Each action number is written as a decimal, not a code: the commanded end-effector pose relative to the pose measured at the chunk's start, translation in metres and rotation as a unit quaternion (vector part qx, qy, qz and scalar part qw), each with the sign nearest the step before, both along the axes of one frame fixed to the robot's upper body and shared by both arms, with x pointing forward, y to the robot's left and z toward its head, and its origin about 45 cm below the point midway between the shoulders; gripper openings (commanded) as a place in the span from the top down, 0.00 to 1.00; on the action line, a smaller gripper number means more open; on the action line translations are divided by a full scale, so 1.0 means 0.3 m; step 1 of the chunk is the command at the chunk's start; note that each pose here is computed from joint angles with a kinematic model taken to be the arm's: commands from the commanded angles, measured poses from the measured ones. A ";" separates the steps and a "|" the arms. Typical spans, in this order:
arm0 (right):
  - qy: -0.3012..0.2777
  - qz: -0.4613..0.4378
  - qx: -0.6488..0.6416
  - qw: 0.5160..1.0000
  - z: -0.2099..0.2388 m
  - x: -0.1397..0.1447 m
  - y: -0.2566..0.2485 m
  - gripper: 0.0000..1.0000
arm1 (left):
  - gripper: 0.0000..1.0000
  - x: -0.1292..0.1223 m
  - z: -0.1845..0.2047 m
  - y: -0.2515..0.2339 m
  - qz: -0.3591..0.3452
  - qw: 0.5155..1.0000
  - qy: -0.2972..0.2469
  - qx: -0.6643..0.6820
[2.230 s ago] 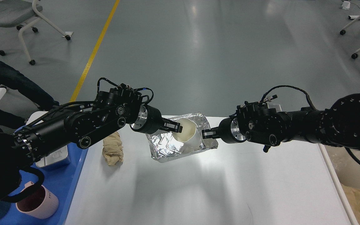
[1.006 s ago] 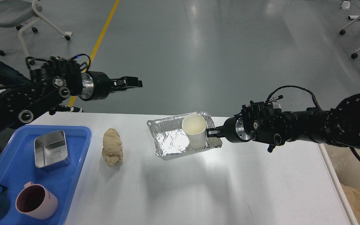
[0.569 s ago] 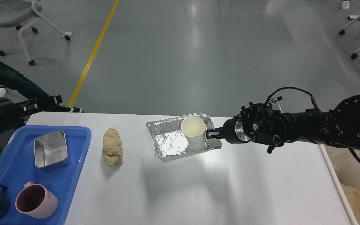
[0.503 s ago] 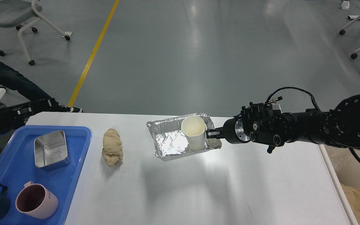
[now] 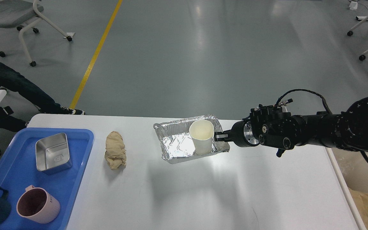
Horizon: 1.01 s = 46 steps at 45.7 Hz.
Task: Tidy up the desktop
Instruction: 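Reach the left gripper to the crumpled bread and grasp it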
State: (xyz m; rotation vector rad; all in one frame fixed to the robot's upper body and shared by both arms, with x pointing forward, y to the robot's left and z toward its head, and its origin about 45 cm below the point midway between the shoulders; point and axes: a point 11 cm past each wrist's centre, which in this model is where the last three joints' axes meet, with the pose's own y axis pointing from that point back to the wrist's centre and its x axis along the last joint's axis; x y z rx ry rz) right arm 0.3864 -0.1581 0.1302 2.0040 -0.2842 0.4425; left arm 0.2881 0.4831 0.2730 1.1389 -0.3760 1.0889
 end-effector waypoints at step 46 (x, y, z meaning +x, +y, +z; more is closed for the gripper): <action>0.003 -0.002 0.003 1.000 -0.003 -0.009 -0.008 1.00 | 0.17 0.235 -0.439 -0.428 -0.091 0.987 0.085 -0.100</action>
